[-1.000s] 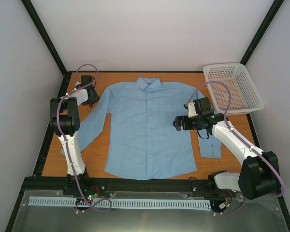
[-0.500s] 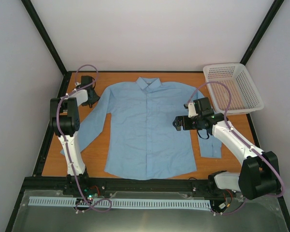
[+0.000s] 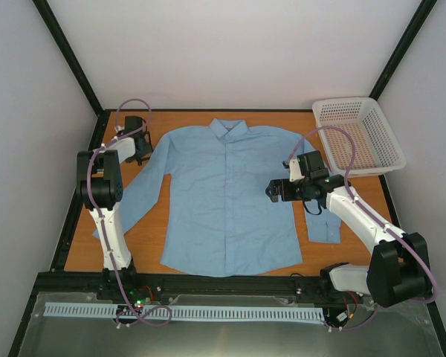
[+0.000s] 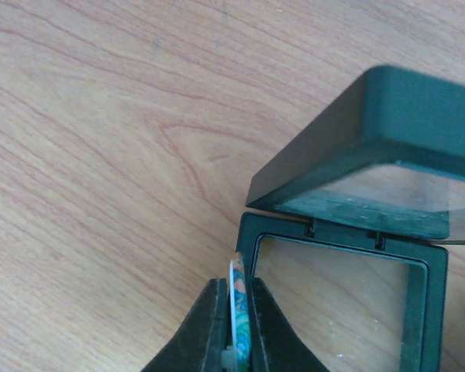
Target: Pin the brooch onto the clothing
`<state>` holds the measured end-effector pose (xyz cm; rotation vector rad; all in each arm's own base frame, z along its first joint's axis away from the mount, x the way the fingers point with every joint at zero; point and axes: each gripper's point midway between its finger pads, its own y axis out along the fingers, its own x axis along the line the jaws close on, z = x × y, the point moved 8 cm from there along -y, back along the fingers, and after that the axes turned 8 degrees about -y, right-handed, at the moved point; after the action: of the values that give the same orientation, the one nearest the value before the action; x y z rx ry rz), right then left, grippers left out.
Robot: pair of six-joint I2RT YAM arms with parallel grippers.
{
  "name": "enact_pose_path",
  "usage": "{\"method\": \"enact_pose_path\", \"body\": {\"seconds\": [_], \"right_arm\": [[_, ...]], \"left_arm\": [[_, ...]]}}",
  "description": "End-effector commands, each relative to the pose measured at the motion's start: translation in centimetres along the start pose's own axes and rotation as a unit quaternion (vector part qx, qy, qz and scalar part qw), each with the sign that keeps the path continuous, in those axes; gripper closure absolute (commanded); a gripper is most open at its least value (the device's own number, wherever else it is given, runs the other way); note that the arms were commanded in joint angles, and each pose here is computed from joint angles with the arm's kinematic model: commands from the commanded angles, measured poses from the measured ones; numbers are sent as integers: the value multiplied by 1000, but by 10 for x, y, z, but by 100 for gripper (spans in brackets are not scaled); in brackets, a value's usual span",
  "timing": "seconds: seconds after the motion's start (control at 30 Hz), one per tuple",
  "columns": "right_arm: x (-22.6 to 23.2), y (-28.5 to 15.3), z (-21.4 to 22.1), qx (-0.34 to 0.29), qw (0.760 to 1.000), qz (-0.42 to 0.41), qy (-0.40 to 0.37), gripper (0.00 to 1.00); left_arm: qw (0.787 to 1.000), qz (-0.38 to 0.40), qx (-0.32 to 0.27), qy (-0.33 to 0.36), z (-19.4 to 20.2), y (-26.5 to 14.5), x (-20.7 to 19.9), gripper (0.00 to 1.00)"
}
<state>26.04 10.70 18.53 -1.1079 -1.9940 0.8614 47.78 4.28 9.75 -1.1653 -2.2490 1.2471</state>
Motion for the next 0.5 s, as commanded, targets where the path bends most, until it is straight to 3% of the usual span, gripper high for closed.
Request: {"method": "enact_pose_path", "body": {"seconds": [0.0, 0.23, 0.37, 0.47], "right_arm": [[0, 0, 1, -5, 1000, -7, 5, 0], [0, 0, 0, -7, 1000, -10, 5, 0], [2, 1, -1, -6, 1000, -18, 7, 0], [2, -2, -1, -10, 1000, -18, 6, 0]], "left_arm": [[999, 1, -33, 0, -21, -25, -4, 94], [999, 38, -33, -7, -24, -54, -6, 89], [999, 47, -18, -9, -26, -65, -8, 92], [991, 133, 24, 8, -17, -85, -17, 94]]}}
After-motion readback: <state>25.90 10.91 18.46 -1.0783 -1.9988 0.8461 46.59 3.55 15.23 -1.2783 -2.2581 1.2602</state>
